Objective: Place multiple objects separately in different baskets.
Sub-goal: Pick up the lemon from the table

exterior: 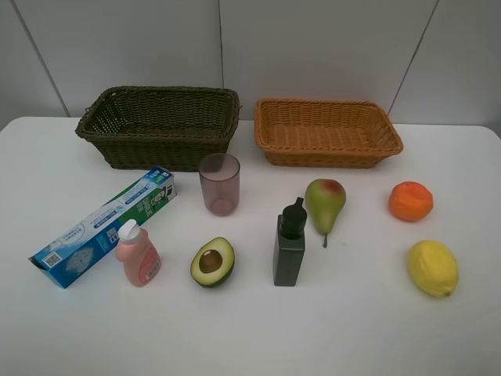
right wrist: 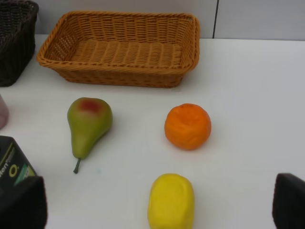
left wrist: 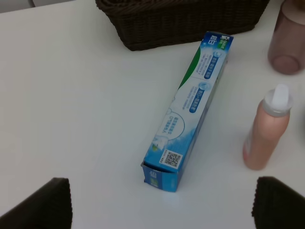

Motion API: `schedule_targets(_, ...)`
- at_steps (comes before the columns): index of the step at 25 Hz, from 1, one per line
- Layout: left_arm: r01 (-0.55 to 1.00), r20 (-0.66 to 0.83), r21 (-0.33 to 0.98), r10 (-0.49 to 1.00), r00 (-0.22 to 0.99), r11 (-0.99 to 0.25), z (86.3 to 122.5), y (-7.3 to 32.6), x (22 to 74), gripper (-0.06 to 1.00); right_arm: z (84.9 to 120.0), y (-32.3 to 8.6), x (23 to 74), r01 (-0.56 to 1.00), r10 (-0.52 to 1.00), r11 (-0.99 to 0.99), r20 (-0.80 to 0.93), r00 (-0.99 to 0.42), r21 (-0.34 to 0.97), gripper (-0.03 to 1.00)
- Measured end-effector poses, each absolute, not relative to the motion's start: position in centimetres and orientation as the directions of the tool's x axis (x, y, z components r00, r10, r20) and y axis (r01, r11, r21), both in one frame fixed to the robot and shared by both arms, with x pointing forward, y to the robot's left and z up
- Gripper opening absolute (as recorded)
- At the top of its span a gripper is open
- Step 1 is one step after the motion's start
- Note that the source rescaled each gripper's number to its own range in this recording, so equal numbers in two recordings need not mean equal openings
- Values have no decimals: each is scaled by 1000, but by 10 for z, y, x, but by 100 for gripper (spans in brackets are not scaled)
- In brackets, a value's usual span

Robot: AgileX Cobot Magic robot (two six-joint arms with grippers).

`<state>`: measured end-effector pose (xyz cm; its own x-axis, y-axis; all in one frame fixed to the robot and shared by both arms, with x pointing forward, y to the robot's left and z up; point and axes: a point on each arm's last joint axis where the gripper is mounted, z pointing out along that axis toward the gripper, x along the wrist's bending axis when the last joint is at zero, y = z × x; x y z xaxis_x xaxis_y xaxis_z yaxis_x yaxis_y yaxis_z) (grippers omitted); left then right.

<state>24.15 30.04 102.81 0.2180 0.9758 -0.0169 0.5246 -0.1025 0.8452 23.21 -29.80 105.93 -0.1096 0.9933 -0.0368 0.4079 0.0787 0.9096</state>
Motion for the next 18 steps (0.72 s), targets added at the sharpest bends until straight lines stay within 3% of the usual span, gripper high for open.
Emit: schedule_targets(18, 525, -17, 845, 976, 218, -103, 1028, 300, 241, 100, 1059, -298, 232, 408, 993, 79, -37, -110, 910, 100)
